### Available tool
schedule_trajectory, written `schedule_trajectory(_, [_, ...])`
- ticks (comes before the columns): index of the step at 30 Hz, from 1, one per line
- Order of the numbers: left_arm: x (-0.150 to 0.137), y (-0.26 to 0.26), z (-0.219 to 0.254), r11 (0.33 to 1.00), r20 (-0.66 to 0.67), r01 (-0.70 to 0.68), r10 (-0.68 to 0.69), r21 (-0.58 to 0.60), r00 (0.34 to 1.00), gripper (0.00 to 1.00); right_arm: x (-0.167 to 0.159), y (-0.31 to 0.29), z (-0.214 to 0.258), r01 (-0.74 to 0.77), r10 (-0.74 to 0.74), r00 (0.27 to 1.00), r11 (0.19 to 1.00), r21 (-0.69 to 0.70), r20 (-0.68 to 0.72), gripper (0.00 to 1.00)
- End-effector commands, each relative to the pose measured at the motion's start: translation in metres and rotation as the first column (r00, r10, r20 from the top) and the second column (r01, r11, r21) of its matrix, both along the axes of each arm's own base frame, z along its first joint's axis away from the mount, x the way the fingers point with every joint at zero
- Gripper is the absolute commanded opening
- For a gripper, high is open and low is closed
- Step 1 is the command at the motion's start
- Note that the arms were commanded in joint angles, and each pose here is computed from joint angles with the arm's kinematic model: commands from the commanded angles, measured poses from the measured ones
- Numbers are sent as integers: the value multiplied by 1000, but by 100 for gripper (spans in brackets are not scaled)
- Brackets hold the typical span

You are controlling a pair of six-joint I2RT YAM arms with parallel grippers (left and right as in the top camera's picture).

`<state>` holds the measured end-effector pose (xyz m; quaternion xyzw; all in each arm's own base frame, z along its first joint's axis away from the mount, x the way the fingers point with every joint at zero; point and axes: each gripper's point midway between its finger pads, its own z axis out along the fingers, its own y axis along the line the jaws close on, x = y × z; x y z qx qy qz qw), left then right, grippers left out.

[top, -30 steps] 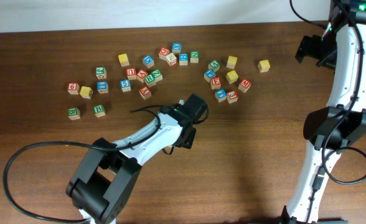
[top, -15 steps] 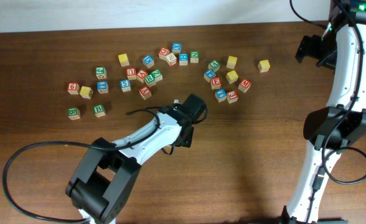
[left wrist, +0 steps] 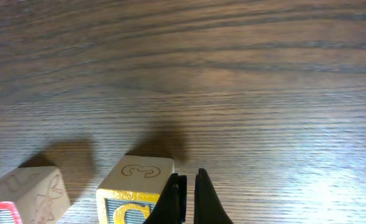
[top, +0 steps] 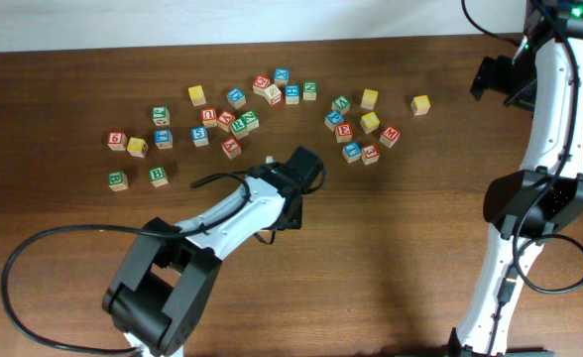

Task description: Spell out ICRA

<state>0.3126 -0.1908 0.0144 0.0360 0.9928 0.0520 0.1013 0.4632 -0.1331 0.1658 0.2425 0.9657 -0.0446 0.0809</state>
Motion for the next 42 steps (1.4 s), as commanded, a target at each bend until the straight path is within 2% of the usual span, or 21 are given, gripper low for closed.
schedule_trajectory(1, [3, 16, -1, 998, 4, -47, 47, 32, 999, 0, -1, 3, 4, 2, -2, 1000, 1000, 2, 5, 98])
schedule_trajectory(17, [3, 19, -1, 999, -2, -30, 30, 42, 1000, 0, -1, 3, 4, 2, -2, 1000, 1000, 2, 5, 99])
schedule_trajectory(29, [3, 18, 0, 997, 5, -70, 70, 32, 998, 0, -1, 3, 4, 2, -2, 1000, 1000, 2, 5, 98])
schedule_trajectory(30, [6, 17, 0, 997, 16, -71, 70, 23, 997, 2, -1, 3, 4, 2, -2, 1000, 1000, 2, 5, 98])
schedule_trajectory(31, [10, 14, 0, 997, 32, -71, 70, 10, 997, 13, -1, 3, 4, 2, -2, 1000, 1000, 2, 5, 98])
schedule_trajectory(32, [13, 11, 1, 997, 44, -71, 71, 0, 997, 11, -1, 3, 4, 2, -2, 1000, 1000, 2, 5, 98])
schedule_trajectory(33, [16, 10, 1, 997, 54, -71, 71, -8, 996, 3, -1, 3, 4, 2, -2, 1000, 1000, 2, 5, 98])
schedule_trajectory(34, [16, 9, 1, 997, 56, -70, 71, -11, 996, 0, -1, 3, 4, 2, -2, 1000, 1000, 2, 5, 98])
schedule_trajectory(42, [5, 17, 0, 997, 12, -70, 69, 23, 998, 0, -1, 3, 4, 2, -2, 1000, 1000, 2, 5, 98])
